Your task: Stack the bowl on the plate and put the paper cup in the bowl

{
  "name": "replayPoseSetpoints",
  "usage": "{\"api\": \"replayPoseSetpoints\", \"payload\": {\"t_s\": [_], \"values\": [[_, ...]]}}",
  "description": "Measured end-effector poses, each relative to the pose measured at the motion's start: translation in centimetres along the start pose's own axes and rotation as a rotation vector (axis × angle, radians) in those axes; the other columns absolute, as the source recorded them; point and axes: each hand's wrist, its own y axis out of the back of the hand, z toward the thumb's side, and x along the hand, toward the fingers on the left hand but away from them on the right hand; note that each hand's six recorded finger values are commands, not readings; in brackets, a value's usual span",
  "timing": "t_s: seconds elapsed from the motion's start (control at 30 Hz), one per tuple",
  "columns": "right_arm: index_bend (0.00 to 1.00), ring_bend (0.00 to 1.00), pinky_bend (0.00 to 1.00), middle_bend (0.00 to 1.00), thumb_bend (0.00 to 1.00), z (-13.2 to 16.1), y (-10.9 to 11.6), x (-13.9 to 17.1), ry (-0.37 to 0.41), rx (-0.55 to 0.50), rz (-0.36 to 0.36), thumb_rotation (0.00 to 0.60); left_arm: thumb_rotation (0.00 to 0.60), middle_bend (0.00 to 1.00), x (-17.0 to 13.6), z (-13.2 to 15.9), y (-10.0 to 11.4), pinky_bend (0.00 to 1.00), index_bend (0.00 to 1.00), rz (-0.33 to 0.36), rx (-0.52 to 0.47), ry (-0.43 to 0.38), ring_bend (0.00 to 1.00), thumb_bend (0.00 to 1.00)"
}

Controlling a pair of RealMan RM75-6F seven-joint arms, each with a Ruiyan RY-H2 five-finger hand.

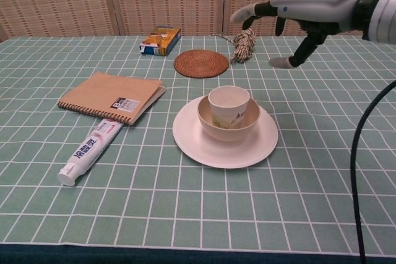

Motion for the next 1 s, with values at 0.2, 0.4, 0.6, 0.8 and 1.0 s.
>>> {"api": "replayPoseSetpoints", "payload": {"t_s": [0.2,0.4,0.6,0.8,1.0], "values": [[0.2,0.11,0.26,0.22,0.35,-4.1,0.9,5.1,-0.145,-0.003,-0.06,0.6,0.6,0.08,0.7,0.8,-0.3,0.07,0.15,-0.011,0.004,-0.024,0.09,0.34],[0.2,0.12,0.26,0.22,0.35,-7.4,1.0,11.2,-0.281,0.015,-0.126,0.6,0.6,0.08,1.1,1.6,-0.7,0.07,0.15,-0.03,0.009,-0.043,0.09,0.34],[0.2,0.12,0.26,0.23,0.35,-9.3,0.7,18.0,-0.396,0.007,-0.177,0.6,0.6,0.08,1.3,2.2,-0.7,0.07,0.15,-0.026,0.003,-0.048,0.09,0.34],[0.2,0.13,0.26,0.23,0.35,-10.0,-0.1,23.3,-0.48,-0.005,-0.195,0.6,0.6,0.08,1.3,2.6,-0.3,0.07,0.15,-0.013,0.006,-0.049,0.09,0.34],[0.2,0.13,0.26,0.23,0.35,-9.9,-1.2,25.3,-0.503,-0.018,-0.176,0.6,0.6,0.08,1.2,2.8,0.1,0.07,0.15,-0.004,0.006,-0.048,0.09,0.34]]}}
